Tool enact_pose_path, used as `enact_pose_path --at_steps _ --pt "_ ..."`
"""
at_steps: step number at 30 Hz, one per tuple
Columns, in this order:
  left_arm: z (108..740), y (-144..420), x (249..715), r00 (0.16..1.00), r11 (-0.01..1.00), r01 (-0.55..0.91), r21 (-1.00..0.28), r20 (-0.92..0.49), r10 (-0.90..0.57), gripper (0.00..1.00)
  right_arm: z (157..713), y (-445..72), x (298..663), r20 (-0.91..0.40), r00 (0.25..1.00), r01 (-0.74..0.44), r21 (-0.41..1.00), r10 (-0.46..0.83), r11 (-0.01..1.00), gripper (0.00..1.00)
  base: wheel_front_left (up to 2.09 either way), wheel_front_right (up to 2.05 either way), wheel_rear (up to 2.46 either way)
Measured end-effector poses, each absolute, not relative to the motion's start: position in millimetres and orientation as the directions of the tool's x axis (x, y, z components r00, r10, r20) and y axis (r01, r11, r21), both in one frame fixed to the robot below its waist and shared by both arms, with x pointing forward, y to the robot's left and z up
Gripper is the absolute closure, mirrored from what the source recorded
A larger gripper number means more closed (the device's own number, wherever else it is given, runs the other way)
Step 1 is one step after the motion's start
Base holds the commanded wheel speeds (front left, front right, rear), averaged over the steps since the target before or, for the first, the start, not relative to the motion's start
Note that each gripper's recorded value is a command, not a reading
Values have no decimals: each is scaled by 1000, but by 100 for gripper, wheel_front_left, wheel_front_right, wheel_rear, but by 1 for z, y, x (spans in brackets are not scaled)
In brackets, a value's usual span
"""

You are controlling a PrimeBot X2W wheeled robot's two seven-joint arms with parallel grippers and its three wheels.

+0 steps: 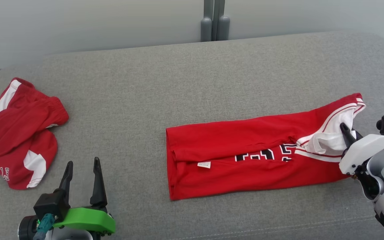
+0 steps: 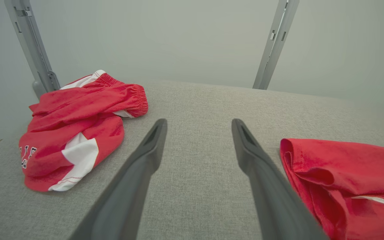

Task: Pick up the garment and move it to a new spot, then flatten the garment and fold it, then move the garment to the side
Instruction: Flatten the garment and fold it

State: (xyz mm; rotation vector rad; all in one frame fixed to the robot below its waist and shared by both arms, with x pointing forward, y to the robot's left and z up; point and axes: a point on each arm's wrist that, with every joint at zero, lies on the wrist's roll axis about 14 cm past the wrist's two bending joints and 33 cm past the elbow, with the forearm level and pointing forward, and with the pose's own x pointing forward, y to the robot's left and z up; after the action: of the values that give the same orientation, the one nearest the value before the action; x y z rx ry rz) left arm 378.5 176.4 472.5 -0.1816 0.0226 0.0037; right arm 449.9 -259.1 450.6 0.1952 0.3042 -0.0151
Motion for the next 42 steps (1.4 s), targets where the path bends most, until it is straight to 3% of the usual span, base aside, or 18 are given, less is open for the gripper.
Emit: enact_pose_path --at_steps 11,24,42 --pt "478 169 377 1000 982 19 -186 -7 -21 0 491 -203 438 -198 952 -135 409 232 902 100 0 0 0" --pt "472 176 372 1000 981 -7 -194 -26 2 0 504 -91 429 -128 849 -361 567 513 740 100 0 0 0" --pt "469 181 369 999 979 -28 -203 -40 20 0 496 -5 428 -115 761 -450 613 638 649 100 0 0 0"
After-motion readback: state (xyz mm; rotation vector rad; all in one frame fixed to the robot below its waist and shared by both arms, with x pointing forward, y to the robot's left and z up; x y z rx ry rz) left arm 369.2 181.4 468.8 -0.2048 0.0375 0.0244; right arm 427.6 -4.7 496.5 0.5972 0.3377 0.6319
